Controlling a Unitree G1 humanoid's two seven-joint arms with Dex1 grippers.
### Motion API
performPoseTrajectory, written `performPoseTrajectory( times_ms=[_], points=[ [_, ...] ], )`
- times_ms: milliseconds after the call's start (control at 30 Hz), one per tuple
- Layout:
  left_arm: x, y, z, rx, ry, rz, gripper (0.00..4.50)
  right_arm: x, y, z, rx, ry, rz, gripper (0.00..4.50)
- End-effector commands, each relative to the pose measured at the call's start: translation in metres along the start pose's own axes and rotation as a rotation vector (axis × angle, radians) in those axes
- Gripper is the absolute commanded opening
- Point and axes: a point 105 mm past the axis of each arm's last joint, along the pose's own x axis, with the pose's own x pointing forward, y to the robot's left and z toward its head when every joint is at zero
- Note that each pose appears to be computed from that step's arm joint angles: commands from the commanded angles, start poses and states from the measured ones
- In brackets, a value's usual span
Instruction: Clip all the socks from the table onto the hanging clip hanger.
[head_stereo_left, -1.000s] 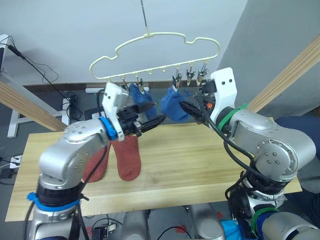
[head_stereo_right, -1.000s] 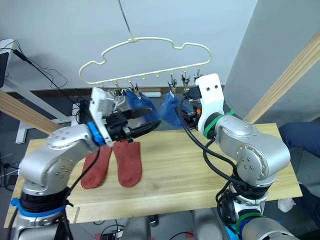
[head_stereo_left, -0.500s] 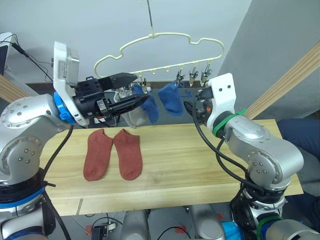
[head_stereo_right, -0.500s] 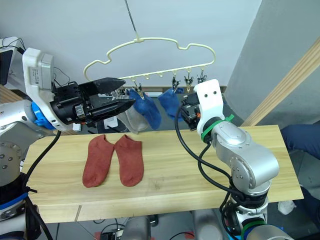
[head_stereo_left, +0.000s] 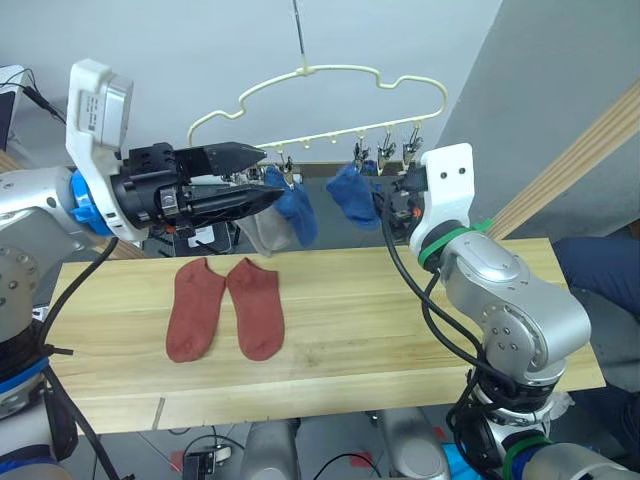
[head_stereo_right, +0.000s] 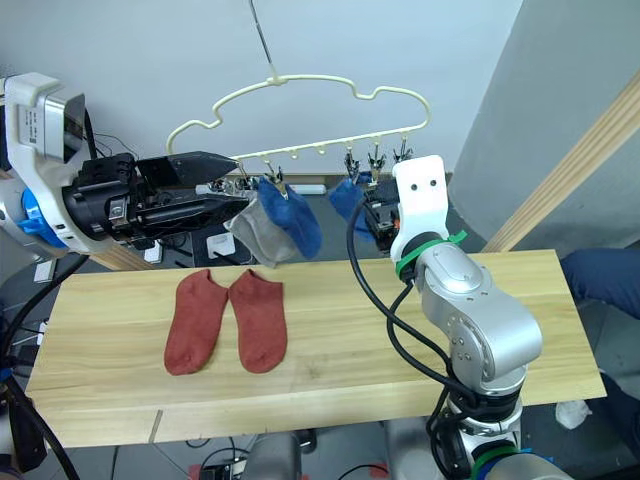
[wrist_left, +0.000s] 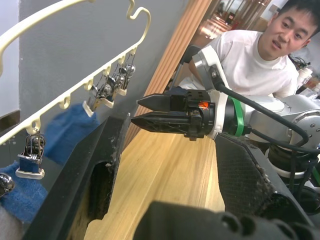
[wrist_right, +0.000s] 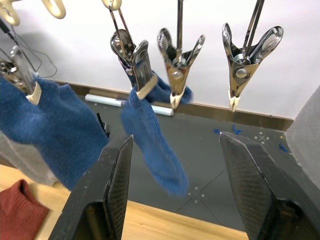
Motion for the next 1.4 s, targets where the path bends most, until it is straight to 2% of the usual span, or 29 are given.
performPoseTrajectory(
  times_ms=[33,367,433,1400],
  points=[
    [-0.001,-0.003,0.008,0.055,-0.016,-0.002,3.12,0.001,0.005,0.022,0.010,-0.091,-0.007,2.85],
    [0.000,-0.003,0.006,0.053,-0.008,0.001,3.12,0.007,0.005,0.029,0.025,-0.108,-0.021,2.85],
    [0.000,-0.003,0.006,0.053,-0.007,0.005,3.14,0.007,0.006,0.028,0.028,-0.105,-0.017,2.47],
    [0.001,-0.005,0.009,0.060,-0.009,0.034,3.14,0.030,-0.002,0.029,0.019,-0.113,-0.038,2.47]
  ],
)
